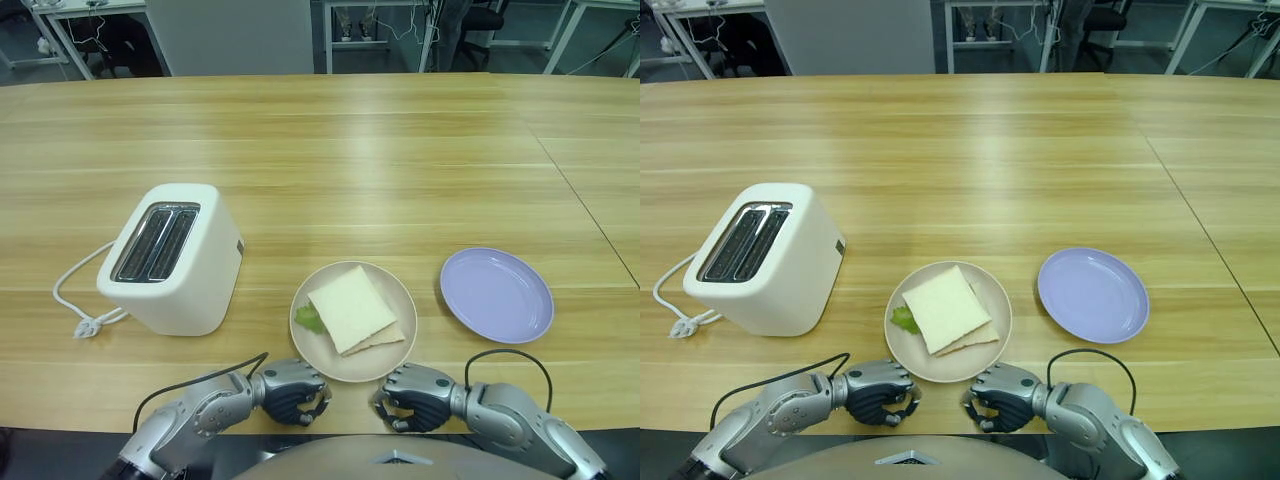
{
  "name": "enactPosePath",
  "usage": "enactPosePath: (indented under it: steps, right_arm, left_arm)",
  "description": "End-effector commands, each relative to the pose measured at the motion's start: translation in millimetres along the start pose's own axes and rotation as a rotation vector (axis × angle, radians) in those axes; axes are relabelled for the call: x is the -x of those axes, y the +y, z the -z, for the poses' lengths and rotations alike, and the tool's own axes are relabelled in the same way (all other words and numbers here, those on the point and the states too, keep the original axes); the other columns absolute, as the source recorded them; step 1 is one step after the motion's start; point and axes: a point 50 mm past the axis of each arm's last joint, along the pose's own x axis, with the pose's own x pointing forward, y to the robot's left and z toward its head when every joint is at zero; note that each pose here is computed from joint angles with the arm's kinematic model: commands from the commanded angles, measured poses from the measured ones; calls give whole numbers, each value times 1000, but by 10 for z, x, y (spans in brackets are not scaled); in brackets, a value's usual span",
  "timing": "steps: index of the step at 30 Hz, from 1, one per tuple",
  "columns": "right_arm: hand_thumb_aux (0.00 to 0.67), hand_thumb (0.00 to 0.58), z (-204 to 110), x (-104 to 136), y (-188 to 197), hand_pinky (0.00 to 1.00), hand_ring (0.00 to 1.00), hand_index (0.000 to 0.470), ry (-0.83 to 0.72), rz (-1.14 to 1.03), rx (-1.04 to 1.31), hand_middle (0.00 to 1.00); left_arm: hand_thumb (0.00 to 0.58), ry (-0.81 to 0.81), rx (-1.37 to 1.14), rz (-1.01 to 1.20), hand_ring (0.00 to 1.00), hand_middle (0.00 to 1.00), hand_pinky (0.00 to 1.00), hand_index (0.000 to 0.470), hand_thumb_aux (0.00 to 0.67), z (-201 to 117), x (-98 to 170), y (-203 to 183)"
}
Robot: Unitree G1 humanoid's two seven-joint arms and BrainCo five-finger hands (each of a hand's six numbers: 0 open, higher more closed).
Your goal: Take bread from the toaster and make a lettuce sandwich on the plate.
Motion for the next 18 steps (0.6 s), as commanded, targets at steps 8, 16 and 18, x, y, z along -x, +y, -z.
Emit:
enactPosePath:
  steps: [8,16,18]
  right_arm:
    - [670,580,513,-365,-602,1000,1000,460,173,262,35,1000]
    - [670,580,866,-588,-1111,1000,1000,460,264,425,84,1000]
    - [670,580,935,-636,-1207,1000,1000,460,279,444,100,1000]
  left_arm:
    - [580,179,-107,-220,1000,1000,1000,460,670,531,-320,648]
    - [580,317,-133,-368,1000,1000,1000,460,670,958,-484,1253]
    - [580,325,-129,-377,1000,1000,1000,460,670,1001,-502,1314]
